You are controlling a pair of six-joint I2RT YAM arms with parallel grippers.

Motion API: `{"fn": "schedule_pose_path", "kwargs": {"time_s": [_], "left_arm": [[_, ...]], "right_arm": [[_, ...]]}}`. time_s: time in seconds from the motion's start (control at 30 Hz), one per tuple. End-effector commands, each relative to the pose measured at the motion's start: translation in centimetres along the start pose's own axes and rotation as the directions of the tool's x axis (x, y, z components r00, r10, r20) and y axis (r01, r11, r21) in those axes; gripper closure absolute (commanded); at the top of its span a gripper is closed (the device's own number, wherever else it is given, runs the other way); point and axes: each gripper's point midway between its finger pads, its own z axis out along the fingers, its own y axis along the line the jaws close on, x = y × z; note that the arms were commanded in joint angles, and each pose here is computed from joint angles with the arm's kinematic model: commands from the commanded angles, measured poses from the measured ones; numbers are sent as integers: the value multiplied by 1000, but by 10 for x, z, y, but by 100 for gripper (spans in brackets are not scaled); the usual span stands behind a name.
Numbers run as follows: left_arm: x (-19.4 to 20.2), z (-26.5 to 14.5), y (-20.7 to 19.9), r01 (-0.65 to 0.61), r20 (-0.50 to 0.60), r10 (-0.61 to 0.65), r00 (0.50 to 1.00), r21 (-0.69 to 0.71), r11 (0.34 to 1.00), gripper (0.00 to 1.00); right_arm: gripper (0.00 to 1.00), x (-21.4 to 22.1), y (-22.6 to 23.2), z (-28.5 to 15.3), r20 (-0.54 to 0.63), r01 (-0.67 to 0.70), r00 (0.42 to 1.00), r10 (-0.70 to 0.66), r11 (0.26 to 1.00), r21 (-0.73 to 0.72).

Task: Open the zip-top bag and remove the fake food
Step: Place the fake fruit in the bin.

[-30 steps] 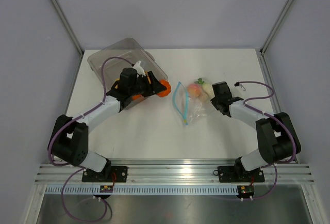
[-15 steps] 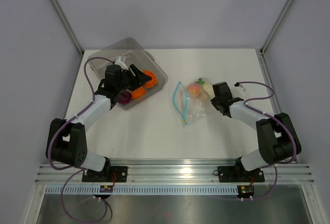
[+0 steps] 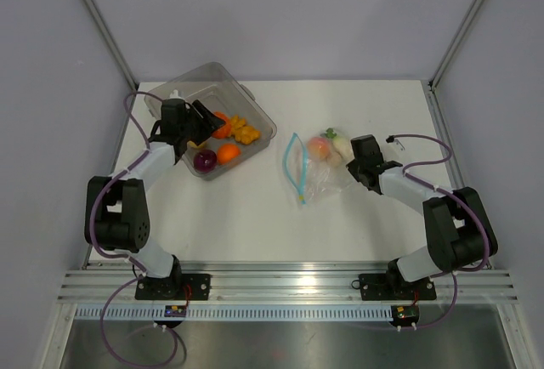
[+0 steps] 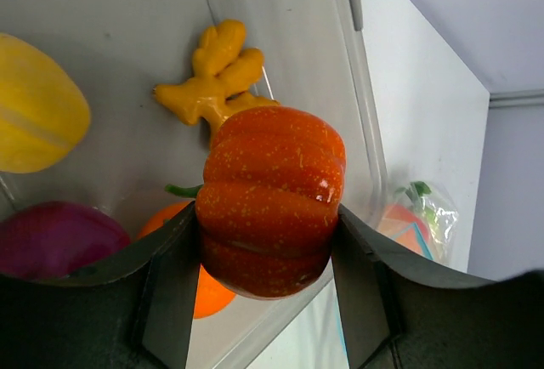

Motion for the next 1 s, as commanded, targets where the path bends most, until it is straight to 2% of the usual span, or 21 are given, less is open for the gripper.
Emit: {"fn": "schedule_pose_path", "kwargs": {"time_s": [0.0,0.13,0.17,0.27,0.37,0.43,0.5,0.57,0.6,0.63,0.73,0.87,0.97], "left_arm": [[-24,3,-7,-49,63,50,997,-18,999,48],[-22,5,8,-47,47,51,998,-77,996,43],[-21,5,11,-47,46,51,998,-89,995,38],[-21,3,16,-58,44,64,997,-110,992,32],[-19,0,22,-44,45,51,998,-137,990,11],[-18,-1,24,-35,55,43,998,-141,989,6],[-11,-4,31,-17,59,27,998,-161,987,4],[-14,-14,27,-7,116,26,993,-163,987,1],[0,-16,40,2,111,18,994,-178,984,1],[-9,-25,31,2,171,24,985,-154,988,1],[3,-35,30,7,182,17,983,-130,992,1],[24,-40,0,-14,117,13,993,2,1000,1],[46,-48,-23,-77,83,73,994,48,996,3]], "right_arm": [[100,-10,13,-6,20,-21,1000,22,998,-55],[100,-10,13,-6,20,-22,1000,23,998,-56],[100,-10,13,-6,21,-23,999,24,998,-55],[100,-10,13,-5,19,-21,1000,22,998,-55],[100,-10,13,-6,20,-20,1000,22,998,-56],[100,-10,13,-5,20,-21,1000,22,998,-54],[100,-10,13,-5,20,-20,1000,21,998,-53],[100,-10,15,-5,18,-22,1000,24,998,-60],[100,-10,15,-5,17,-21,1000,23,998,-61],[100,-9,15,-5,16,-20,1000,21,998,-58],[100,-8,16,-4,14,-17,1000,18,998,-59],[100,-9,16,-3,12,-11,1000,11,998,-60],[100,-8,17,-3,9,-10,1000,10,998,-63]]}}
